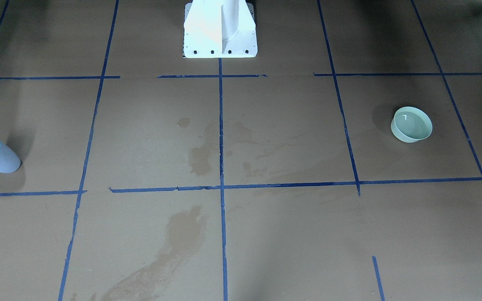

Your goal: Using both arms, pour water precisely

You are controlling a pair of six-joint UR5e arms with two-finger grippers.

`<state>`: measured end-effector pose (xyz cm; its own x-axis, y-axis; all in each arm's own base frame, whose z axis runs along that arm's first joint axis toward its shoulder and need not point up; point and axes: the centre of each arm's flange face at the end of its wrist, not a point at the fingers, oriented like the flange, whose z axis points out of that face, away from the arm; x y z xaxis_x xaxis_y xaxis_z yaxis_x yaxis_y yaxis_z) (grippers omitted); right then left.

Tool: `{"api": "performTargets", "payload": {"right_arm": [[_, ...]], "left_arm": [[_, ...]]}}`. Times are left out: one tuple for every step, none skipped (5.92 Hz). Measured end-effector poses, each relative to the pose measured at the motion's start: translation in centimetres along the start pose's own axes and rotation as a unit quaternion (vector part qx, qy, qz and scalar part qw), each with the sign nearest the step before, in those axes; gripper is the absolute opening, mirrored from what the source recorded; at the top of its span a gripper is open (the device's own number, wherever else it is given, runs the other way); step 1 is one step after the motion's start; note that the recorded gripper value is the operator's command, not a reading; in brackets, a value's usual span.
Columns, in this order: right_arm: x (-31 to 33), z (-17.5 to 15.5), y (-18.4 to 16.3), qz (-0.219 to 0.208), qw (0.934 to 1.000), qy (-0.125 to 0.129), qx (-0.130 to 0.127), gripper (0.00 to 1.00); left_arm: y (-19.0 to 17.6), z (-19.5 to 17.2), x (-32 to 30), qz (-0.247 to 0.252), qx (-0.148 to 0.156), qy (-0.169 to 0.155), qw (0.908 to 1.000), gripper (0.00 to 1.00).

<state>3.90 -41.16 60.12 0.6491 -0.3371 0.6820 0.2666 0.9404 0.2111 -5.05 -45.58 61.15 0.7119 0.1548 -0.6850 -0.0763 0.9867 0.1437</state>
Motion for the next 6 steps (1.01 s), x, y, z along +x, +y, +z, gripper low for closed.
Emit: {"api": "performTargets", "payload": {"right_arm": [[0.1,0.2,0.1,0.002,1.0,0.0,-0.002,1.0],[0.3,0.4,0.1,0.004,1.0,-0.001,-0.004,1.0],[0.6,0.7,0.2,0.008,0.9999,-0.002,-0.007,1.0],[0.8,0.9,0.3,0.01,0.9999,-0.002,-0.009,1.0],[0.9,0.9,0.3,0.011,0.9999,-0.002,-0.009,1.0],[0.9,0.9,0.3,0.011,0.9999,-0.001,-0.009,1.0]], "left_arm": [[0.7,-0.6,-0.2,0.009,-0.022,-0.006,0.9997,1.0],[1.4,-0.7,-0.6,0.008,-0.035,-0.009,0.9993,1.0],[1.8,-0.6,-0.8,-0.002,-0.049,-0.007,0.9988,1.0],[1.9,-0.6,-0.8,-0.011,-0.061,-0.004,0.9981,1.0],[2.1,-0.9,-0.5,-0.011,-0.062,-0.003,0.998,1.0],[2.1,-1.4,0.0,-0.009,-0.059,-0.004,0.9982,1.0]]}}
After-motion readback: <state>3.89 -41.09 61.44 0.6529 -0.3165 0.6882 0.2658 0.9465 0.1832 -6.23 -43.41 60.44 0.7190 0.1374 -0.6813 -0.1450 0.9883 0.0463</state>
